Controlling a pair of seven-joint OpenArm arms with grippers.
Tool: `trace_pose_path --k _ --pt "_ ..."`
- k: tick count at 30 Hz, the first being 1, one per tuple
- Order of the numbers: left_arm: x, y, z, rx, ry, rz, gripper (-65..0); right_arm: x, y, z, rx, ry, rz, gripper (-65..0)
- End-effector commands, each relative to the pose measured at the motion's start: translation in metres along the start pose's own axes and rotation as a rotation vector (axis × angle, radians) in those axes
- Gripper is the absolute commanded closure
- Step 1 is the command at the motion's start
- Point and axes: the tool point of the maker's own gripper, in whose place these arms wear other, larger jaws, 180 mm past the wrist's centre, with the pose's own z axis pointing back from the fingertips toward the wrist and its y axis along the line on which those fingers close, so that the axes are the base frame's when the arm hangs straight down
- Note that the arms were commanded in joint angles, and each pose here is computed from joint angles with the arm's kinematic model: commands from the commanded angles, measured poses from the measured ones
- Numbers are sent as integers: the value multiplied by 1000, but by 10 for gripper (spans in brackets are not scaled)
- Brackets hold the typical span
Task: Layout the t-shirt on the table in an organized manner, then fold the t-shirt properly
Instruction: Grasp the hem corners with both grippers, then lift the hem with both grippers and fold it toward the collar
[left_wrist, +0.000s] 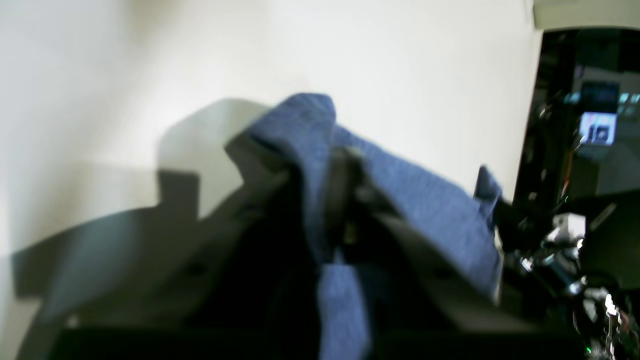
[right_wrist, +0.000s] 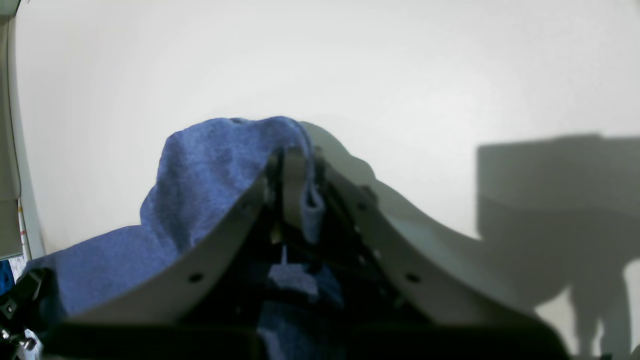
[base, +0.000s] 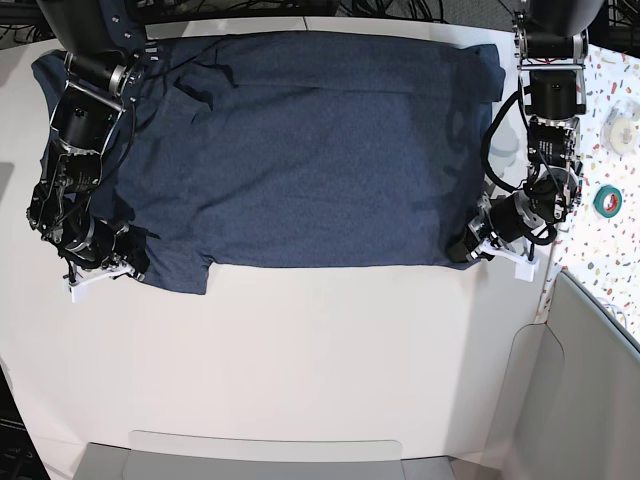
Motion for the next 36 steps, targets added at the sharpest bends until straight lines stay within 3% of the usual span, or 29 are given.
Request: trace_pose_path --k 1,5,12,22,28,33,36 --pt "8 9 4 38 -17 -1 0 7 0 3 -13 3 26 0" --pt "9 8 4 36 -22 -4 -9 17 3 8 -12 -24 44 0" --pt "8 7 5 34 -17 -4 -10 68 21 37 -14 -159 135 0" --pt "6 8 5 36 -14 -3 -10 119 35 61 -11 -253 171 0" --pt "5 9 5 37 -13 -2 -10 142 37 70 -85 -283 233 0" --pt "5 10 5 39 -13 -2 -10 146 58 62 -139 -246 381 0" --pt "5 9 5 39 -12 -4 -10 151 78 70 -145 -275 475 0"
